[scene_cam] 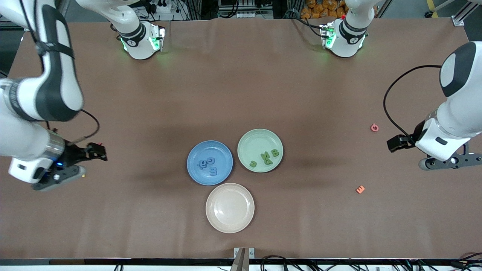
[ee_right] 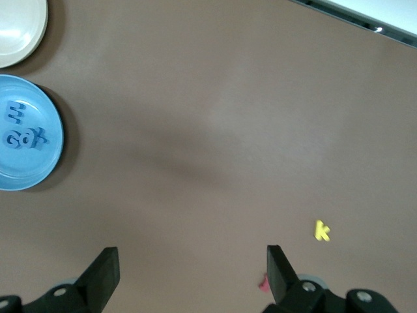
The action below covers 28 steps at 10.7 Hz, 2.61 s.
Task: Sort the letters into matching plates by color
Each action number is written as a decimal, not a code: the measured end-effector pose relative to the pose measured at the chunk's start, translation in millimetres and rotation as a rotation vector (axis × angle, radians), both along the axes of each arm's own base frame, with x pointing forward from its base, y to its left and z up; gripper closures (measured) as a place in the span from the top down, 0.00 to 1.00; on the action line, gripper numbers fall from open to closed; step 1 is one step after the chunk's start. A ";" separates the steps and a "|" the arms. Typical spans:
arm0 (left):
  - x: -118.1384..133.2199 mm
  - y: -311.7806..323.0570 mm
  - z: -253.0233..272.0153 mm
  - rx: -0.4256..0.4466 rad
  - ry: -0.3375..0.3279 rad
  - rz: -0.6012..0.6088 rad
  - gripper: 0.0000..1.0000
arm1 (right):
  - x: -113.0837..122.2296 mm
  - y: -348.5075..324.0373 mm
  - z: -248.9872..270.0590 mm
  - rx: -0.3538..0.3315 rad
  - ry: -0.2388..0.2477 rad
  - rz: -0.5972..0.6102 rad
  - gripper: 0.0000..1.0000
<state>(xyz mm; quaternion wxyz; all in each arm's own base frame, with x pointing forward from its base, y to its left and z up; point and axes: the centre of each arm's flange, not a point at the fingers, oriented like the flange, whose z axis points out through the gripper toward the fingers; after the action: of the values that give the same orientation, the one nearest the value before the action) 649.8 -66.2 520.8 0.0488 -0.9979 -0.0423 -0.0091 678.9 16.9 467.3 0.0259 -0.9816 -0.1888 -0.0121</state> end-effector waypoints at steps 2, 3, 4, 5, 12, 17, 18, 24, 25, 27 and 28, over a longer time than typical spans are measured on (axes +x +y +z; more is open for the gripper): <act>-7.6 13.3 23.1 -0.073 -0.007 0.026 1.00 | -18.0 -31.4 41.1 0.004 -0.003 -0.045 1.00; -14.9 25.8 37.0 -0.092 -0.001 -0.007 1.00 | -27.6 -41.3 57.9 0.005 0.002 -0.074 1.00; -25.3 36.8 50.9 -0.088 0.016 -0.050 1.00 | -36.5 -47.7 72.8 0.003 0.005 -0.106 1.00; -36.9 41.7 62.6 -0.077 0.040 -0.089 1.00 | -44.9 -50.8 86.5 -0.004 0.008 -0.151 1.00; -72.2 33.5 116.3 -0.056 -0.013 -0.130 1.00 | -97.0 -54.9 149.4 -0.024 0.071 -0.338 1.00; -130.1 33.2 128.4 -0.040 0.036 -0.123 1.00 | -99.2 -27.8 156.8 -0.020 0.063 -0.400 1.00; -130.7 32.8 124.0 -0.040 0.043 -0.123 1.00 | -99.0 -18.6 156.7 -0.020 0.063 -0.397 1.00; -123.4 31.3 124.9 -0.112 0.008 -0.117 1.00 | -96.9 4.9 161.0 -0.013 0.038 -0.363 1.00; -120.9 31.2 125.7 -0.112 -0.008 -0.118 1.00 | -96.9 6.9 162.7 -0.012 0.034 -0.361 1.00; -116.0 30.9 126.1 -0.113 -0.036 -0.119 1.00 | -95.4 5.4 164.3 -0.010 0.020 -0.364 1.00; -113.8 30.2 126.5 -0.113 -0.050 -0.121 1.00 | -95.0 3.7 164.6 -0.010 0.017 -0.367 1.00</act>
<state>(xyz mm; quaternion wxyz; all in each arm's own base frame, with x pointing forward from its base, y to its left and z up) 536.0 -36.1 647.3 -0.0094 -0.9992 0.0165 -0.0347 583.9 20.6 631.8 0.0199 -0.9998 -0.0064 -0.0075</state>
